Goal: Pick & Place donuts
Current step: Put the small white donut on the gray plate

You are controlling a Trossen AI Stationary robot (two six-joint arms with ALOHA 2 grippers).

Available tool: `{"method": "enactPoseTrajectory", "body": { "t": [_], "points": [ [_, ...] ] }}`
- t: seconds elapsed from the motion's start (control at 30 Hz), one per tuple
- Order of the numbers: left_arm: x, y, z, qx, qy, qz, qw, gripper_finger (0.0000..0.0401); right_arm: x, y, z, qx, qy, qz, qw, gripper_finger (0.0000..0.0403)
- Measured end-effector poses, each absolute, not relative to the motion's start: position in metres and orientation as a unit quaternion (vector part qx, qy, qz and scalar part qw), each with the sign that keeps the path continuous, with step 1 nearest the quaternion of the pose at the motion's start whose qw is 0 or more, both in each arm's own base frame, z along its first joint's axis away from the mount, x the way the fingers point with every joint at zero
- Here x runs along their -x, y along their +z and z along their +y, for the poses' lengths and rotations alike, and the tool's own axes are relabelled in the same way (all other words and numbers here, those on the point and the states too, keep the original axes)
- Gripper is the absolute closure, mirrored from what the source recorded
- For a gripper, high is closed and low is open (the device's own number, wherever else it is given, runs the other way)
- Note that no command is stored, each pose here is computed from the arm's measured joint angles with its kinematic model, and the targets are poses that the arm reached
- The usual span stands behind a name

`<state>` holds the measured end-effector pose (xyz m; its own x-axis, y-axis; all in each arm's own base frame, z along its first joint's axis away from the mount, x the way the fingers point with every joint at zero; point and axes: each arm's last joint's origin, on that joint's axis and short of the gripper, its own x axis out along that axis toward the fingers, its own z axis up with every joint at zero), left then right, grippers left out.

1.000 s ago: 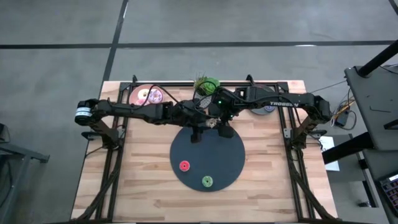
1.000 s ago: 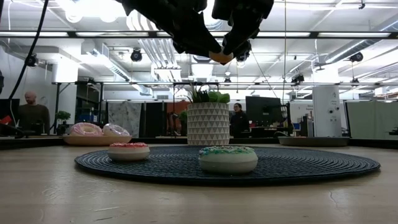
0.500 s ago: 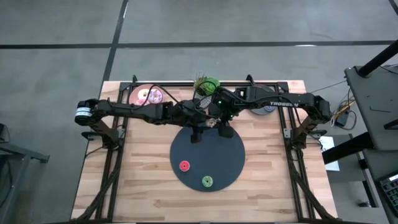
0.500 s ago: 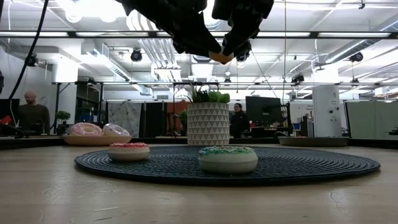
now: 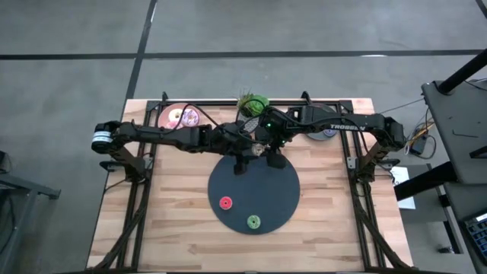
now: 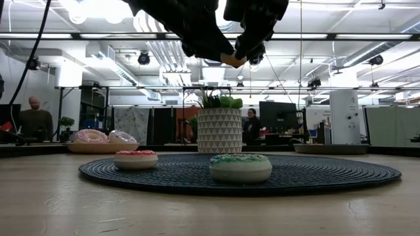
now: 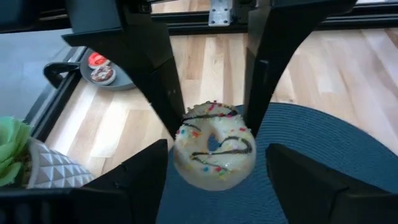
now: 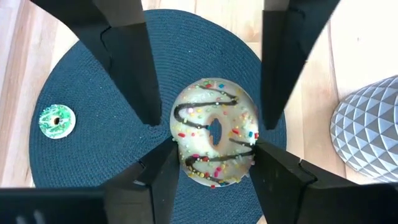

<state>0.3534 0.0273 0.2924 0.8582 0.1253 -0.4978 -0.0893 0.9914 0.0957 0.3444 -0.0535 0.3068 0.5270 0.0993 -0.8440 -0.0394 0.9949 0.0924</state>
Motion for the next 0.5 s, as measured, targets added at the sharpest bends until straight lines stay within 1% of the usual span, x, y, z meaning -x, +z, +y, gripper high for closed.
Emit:
{"method": "enactPoseTrajectory", "body": {
  "t": [0.17,0.5],
  "points": [
    [-0.351,0.293,0.029,-0.058,0.080,0.269,0.958,0.0151,-0.344,0.307,-0.053,-0.031,0.040,0.485,0.873,0.0232],
    [-0.334,0.308,0.034,-0.055,0.098,0.273,0.956,0.0151,-0.341,0.305,-0.054,-0.035,0.042,0.501,0.864,0.0232]
  ]
}}
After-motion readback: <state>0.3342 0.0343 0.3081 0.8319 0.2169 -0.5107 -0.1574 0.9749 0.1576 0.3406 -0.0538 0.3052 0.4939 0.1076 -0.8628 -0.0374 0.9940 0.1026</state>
